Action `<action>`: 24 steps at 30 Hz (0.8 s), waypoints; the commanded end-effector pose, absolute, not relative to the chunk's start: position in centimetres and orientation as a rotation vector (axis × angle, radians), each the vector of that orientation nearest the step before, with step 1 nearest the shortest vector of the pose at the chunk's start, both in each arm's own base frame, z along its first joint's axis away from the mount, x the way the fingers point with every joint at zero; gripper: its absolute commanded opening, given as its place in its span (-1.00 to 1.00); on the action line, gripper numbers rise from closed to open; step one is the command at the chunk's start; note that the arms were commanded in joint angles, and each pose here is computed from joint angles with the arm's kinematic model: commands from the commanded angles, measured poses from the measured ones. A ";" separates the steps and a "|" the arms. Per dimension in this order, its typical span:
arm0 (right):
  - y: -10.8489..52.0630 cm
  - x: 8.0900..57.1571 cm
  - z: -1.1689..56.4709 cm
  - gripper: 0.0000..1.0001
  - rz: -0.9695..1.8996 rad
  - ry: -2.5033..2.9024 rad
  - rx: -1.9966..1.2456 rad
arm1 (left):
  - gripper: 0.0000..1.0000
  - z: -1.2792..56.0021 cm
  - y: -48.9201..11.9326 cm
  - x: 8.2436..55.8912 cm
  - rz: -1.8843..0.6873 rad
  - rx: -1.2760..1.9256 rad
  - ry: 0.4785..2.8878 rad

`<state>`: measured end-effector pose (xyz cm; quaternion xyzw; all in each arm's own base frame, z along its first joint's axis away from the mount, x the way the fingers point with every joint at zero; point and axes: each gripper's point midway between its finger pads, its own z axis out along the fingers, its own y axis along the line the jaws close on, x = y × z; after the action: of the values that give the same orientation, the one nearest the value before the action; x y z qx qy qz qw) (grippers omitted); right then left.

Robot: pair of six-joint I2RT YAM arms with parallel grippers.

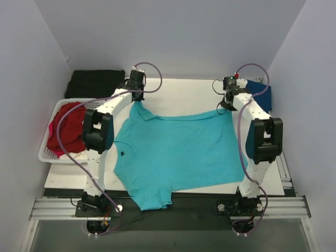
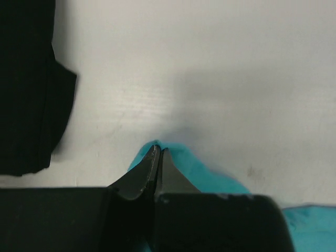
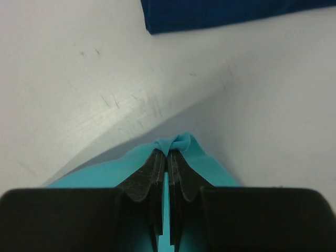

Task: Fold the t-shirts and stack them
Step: Flatten out the tshirt

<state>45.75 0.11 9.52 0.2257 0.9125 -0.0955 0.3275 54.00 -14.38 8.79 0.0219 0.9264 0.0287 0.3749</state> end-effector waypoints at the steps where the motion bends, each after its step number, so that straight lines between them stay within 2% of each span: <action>1: -0.2 50.1 10.3 -1.00 -0.254 2.328 0.610 | -1.00 13.7 -15.0 59.4 0.068 -0.036 2.200; 9: -0.7 53.7 10.0 -1.00 -0.251 2.303 0.636 | -1.00 14.3 -16.6 64.4 0.013 -0.064 2.138; 24: -4.9 55.4 10.8 -1.00 -0.241 2.221 0.815 | -1.00 16.8 -14.3 65.3 -0.017 -0.128 2.073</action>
<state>55.13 -4.13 9.92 0.2972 0.8765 -0.0890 0.3681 64.80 -14.74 13.08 -0.0402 0.8786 0.0084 0.4757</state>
